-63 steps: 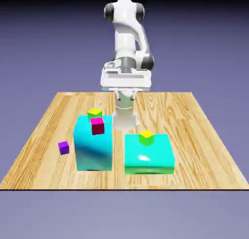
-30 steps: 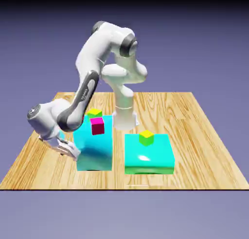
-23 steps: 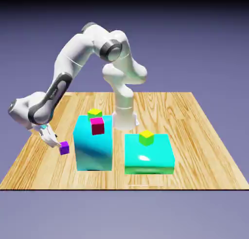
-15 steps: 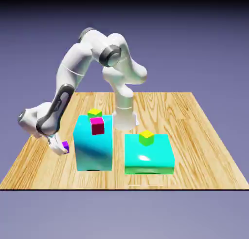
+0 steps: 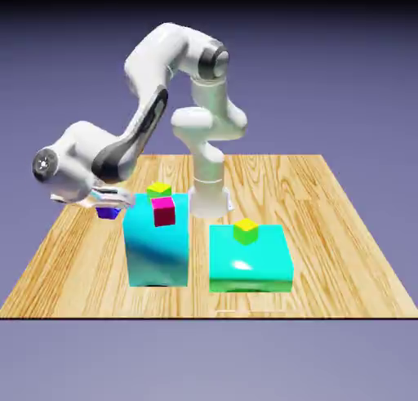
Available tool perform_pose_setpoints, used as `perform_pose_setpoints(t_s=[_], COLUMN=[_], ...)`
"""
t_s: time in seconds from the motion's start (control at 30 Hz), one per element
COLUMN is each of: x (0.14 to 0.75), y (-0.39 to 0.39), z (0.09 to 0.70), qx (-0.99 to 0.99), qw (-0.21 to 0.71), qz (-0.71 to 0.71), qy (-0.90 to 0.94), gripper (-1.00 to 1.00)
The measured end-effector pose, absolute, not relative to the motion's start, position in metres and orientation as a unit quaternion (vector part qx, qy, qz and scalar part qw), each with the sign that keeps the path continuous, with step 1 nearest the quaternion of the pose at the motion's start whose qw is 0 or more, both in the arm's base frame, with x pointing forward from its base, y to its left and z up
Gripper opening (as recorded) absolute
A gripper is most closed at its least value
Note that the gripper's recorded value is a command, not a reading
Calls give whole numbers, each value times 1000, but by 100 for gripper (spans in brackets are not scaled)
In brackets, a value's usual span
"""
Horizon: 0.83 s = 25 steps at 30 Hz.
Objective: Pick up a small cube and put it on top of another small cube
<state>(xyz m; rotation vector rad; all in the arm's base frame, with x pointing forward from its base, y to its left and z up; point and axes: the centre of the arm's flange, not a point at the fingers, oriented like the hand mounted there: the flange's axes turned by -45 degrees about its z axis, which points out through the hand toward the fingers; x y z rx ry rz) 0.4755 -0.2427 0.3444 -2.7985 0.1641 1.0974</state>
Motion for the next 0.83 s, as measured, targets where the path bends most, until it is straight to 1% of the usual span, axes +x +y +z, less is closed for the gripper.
perform_pose_setpoints(t_s=[0.17, 0.33, 0.53, 0.57, 0.63, 0.83], x=[508, 517, 487, 487, 487, 517], y=[-149, -123, -121, -121, -121, -123], z=[432, 435, 375, 374, 374, 434], qx=[-938, -948, -948, -948, -948, -948], qw=[-3, 12, 12, 12, 11, 11], qz=[345, 315, 315, 315, 315, 315], qy=[-17, 34, 34, 34, 33, 33], gripper=[-100, -100, -100, 100, 100, 100])
